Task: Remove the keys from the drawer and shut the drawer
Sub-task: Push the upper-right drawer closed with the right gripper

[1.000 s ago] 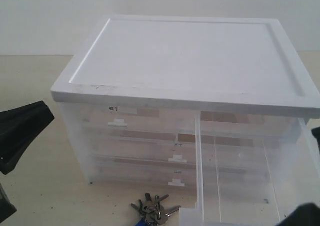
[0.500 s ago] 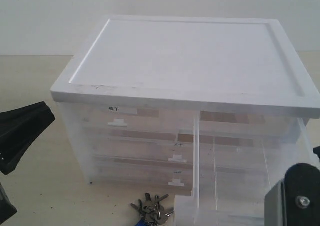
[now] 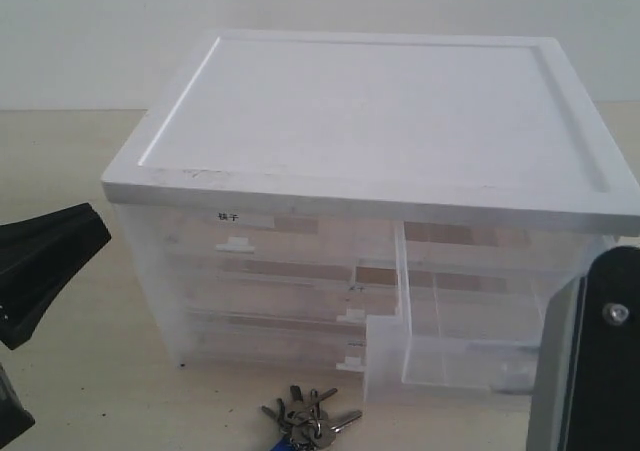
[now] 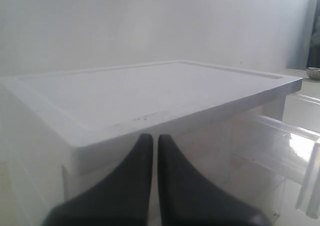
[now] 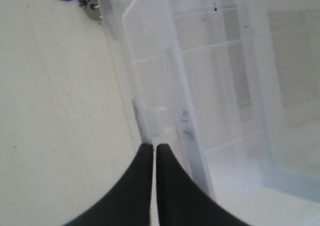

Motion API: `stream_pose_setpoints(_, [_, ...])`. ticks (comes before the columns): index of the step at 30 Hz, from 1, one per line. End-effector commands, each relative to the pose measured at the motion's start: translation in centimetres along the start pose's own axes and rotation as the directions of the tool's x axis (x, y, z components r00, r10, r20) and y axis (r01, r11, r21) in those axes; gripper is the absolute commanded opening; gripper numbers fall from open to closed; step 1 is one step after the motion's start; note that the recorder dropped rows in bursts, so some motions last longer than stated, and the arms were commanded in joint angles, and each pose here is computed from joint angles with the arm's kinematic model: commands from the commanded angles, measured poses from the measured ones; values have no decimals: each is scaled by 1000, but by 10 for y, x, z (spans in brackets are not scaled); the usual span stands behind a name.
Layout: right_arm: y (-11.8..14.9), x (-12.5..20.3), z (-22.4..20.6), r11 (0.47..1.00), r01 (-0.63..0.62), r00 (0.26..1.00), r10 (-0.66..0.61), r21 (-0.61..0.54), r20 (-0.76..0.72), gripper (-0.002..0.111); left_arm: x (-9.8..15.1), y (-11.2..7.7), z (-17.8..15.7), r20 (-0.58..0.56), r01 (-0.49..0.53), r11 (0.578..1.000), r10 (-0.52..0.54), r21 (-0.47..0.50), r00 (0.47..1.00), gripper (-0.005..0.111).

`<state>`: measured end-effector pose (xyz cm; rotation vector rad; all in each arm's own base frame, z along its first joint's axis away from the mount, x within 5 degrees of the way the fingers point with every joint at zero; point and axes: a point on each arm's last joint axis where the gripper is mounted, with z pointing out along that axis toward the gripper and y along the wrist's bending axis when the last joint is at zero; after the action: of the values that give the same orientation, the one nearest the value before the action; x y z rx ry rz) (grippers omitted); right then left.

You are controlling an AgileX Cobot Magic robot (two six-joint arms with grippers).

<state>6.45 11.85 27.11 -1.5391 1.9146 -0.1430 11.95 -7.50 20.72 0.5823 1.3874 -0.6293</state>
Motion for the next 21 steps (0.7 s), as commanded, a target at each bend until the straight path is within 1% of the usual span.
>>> stream_pose_setpoints(1, [-11,-2,-2,992,-55,998,52,111,27,0,0,0,1,-4,-9,1000,9,10,1000,5])
stream_pose_setpoints(2, [-15,-2,-3,985,-77,997,73,155,35,0,0,-1,1,-5,-10,1000,10,13,1000,5])
stream_pose_setpoints(6, [-21,-3,-4,971,-116,993,106,211,59,0,0,-1,1,-5,0,1000,0,13,1000,5])
stream_pose_setpoints(11, [-21,-3,-3,967,-120,992,108,223,64,0,1,-3,1,-15,-3,999,4,39,1000,5])
stream_pose_setpoints(12, [-21,0,0,960,-129,991,115,250,68,0,1,-3,1,-16,-2,999,3,41,1000,5])
stream_pose_setpoints(16, [-15,11,11,953,-154,988,149,261,39,0,1,-3,1,-19,-3,999,3,40,1000,5])
stream_pose_setpoints(17, [-16,12,12,951,-142,990,136,274,41,0,1,-3,1,-19,-3,999,3,40,1000,5])
stream_pose_setpoints(19, [-20,13,14,925,-122,992,98,359,84,0,1,-3,1,-19,-3,999,3,40,1000,5])
stream_pose_setpoints(21, [-20,15,17,920,-122,991,95,372,90,0,1,-3,1,-20,-2,999,2,41,1000,5])
